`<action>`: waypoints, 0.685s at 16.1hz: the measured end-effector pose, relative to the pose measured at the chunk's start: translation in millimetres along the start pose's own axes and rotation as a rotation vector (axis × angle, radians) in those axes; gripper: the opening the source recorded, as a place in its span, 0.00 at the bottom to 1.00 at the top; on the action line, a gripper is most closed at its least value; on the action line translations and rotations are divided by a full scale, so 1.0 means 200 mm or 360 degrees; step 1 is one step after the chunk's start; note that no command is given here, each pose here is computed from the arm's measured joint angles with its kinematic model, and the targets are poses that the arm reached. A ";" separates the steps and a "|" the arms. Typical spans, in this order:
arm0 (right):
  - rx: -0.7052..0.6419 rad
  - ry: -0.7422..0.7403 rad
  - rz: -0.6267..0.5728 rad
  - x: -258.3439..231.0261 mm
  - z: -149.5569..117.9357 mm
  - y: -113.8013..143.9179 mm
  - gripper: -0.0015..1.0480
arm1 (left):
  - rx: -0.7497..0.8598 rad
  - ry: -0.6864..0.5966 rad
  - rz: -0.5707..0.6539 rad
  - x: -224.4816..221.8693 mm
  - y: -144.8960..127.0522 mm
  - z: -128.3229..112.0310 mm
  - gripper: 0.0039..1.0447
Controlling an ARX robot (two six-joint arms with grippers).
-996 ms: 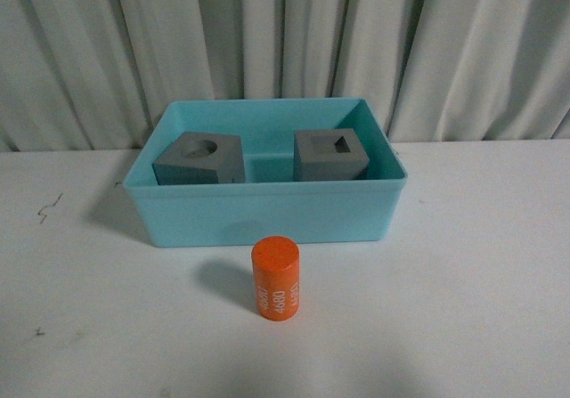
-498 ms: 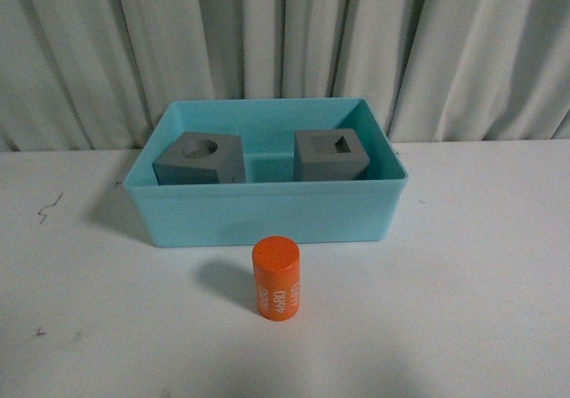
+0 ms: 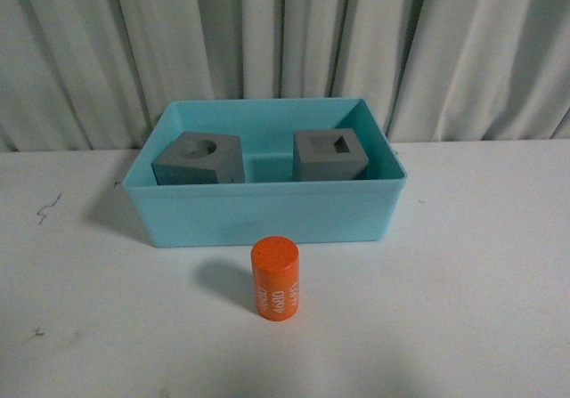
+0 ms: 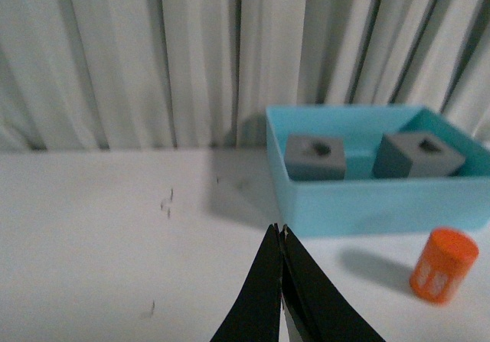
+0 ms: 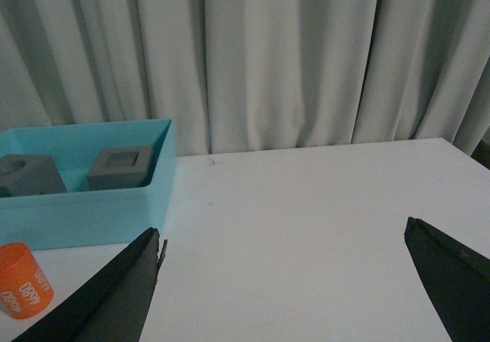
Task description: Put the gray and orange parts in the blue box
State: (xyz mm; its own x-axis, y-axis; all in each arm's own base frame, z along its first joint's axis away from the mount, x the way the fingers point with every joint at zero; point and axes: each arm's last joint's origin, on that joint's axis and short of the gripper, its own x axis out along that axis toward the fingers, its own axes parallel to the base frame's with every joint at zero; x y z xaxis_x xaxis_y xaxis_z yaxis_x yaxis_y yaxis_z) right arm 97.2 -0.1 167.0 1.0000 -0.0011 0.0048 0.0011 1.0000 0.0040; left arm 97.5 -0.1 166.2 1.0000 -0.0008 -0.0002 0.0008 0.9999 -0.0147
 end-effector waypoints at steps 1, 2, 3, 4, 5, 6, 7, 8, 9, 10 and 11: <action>-0.0001 -0.0001 0.0002 0.00 0.00 0.00 0.94 | 0.0000 -0.0008 0.0003 0.00 0.00 0.00 0.01; -0.0001 -0.0001 0.0002 0.00 0.00 0.00 0.94 | 0.0001 0.0007 0.0004 0.00 0.00 0.00 0.01; -0.0001 0.0002 0.0001 0.00 0.00 0.00 0.94 | -0.0001 -0.0006 0.0002 0.00 0.00 0.00 0.01; -0.0001 -0.0001 0.0002 0.00 0.00 0.00 0.94 | 0.0000 -0.0001 0.0001 0.00 0.00 0.00 0.10; -0.0001 -0.0001 0.0001 0.00 0.00 0.00 0.94 | 0.0000 -0.0002 0.0000 0.00 0.00 0.00 0.22; -0.0001 0.0000 0.0002 0.00 0.00 0.00 0.94 | 0.0000 -0.0002 0.0001 0.00 0.00 0.00 0.32; -0.0001 -0.0001 0.0001 0.00 0.00 0.00 0.94 | 0.0000 -0.0002 0.0001 0.00 0.00 0.00 0.44; -0.0001 -0.0001 0.0001 0.00 0.00 0.00 0.94 | 0.0000 -0.0002 0.0001 0.00 0.00 0.00 0.56; -0.0001 -0.0001 0.0001 0.00 0.00 0.00 0.94 | 0.0001 -0.0002 0.0001 0.00 0.00 0.00 0.68; -0.0001 -0.0001 0.0001 0.00 0.00 0.00 0.94 | 0.0000 -0.0002 0.0001 0.00 0.00 0.00 0.80; -0.0001 -0.0001 0.0001 0.00 0.00 0.00 0.94 | 0.0000 -0.0002 0.0001 0.00 0.00 0.00 0.91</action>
State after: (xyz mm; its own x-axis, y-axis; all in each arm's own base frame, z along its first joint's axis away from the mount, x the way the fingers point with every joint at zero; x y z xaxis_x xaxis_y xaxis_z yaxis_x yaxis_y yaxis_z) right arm 97.2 0.0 167.0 1.0000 -0.0004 0.0051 0.0004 1.0000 0.0036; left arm 97.4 -0.1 166.3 1.0000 -0.0004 0.0010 0.0004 0.9999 -0.0147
